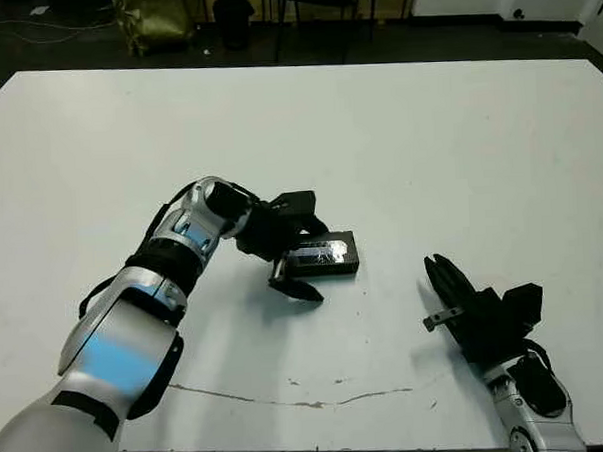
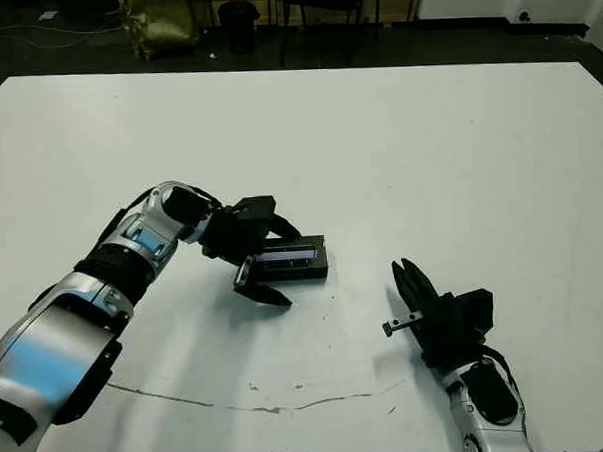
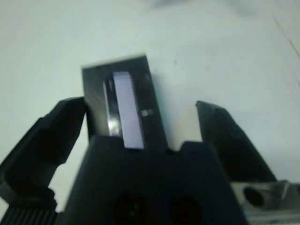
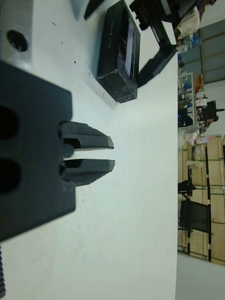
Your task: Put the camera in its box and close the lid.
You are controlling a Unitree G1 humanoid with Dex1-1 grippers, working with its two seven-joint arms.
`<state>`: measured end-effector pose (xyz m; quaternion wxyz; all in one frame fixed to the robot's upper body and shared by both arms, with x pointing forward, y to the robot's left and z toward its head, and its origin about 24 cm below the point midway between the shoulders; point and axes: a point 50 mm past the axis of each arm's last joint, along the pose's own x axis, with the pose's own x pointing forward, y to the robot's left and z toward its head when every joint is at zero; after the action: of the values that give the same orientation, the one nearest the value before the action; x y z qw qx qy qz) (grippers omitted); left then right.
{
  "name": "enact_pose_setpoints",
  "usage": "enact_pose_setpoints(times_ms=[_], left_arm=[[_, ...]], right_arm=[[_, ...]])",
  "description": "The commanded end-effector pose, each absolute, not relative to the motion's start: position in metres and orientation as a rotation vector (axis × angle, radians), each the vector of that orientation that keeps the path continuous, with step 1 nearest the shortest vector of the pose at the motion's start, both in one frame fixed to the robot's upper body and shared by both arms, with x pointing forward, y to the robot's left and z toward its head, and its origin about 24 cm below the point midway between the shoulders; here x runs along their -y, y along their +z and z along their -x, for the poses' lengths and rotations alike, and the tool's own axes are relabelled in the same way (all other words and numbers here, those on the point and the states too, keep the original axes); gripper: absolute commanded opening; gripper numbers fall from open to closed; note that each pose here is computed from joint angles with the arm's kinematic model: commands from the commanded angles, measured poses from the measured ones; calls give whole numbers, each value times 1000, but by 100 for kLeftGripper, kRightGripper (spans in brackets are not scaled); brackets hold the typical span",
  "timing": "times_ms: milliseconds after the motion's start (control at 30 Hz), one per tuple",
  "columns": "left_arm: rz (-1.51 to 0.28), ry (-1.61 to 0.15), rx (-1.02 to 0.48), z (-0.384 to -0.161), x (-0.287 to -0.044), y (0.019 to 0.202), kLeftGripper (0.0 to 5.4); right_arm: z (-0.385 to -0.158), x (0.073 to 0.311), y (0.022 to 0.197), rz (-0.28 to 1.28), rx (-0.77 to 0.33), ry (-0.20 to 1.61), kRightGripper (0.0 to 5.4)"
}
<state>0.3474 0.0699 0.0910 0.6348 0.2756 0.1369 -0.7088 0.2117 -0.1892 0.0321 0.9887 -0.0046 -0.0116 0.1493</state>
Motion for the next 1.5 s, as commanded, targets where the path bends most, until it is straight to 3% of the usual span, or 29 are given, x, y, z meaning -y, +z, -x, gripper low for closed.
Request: enact_pose_setpoints(times_ms=[33, 467, 533, 600, 733, 800, 867, 967, 1200, 1467, 1500], left_arm=[[-611, -1581, -280, -351, -74, 93, 539], [-536, -1530, -188, -354, -77, 102, 539], [-469, -1516, -176, -356, -83, 109, 539], [-285, -1467, -173, -357, -91, 116, 539], [37, -1179, -37, -351, -110, 127, 530], [68, -974, 30, -343, -116, 130, 497], [-36, -765, 125, -330, -119, 131, 450], [-147, -607, 195, -309, -118, 126, 373], [-266, -559, 219, -276, -98, 104, 203], [-338, -574, 187, -273, -79, 91, 6], [-354, -576, 180, -274, -78, 89, 2]], right_arm=[[-208, 192, 23, -5, -23, 297, 0], [-208, 191, 23, 9, -24, 297, 0], [-208, 191, 23, 1, -18, 297, 0], [-208, 191, 23, -2, -5, 303, 0], [-208, 192, 25, 0, -13, 294, 0], [-209, 191, 24, 1, -14, 291, 0], [-209, 190, 24, 0, -11, 296, 0], [-210, 189, 24, -4, -15, 297, 0], [-210, 187, 23, -14, -18, 308, 0], [-209, 188, 22, -5, -21, 307, 0], [-209, 187, 22, -1, -22, 306, 0]])
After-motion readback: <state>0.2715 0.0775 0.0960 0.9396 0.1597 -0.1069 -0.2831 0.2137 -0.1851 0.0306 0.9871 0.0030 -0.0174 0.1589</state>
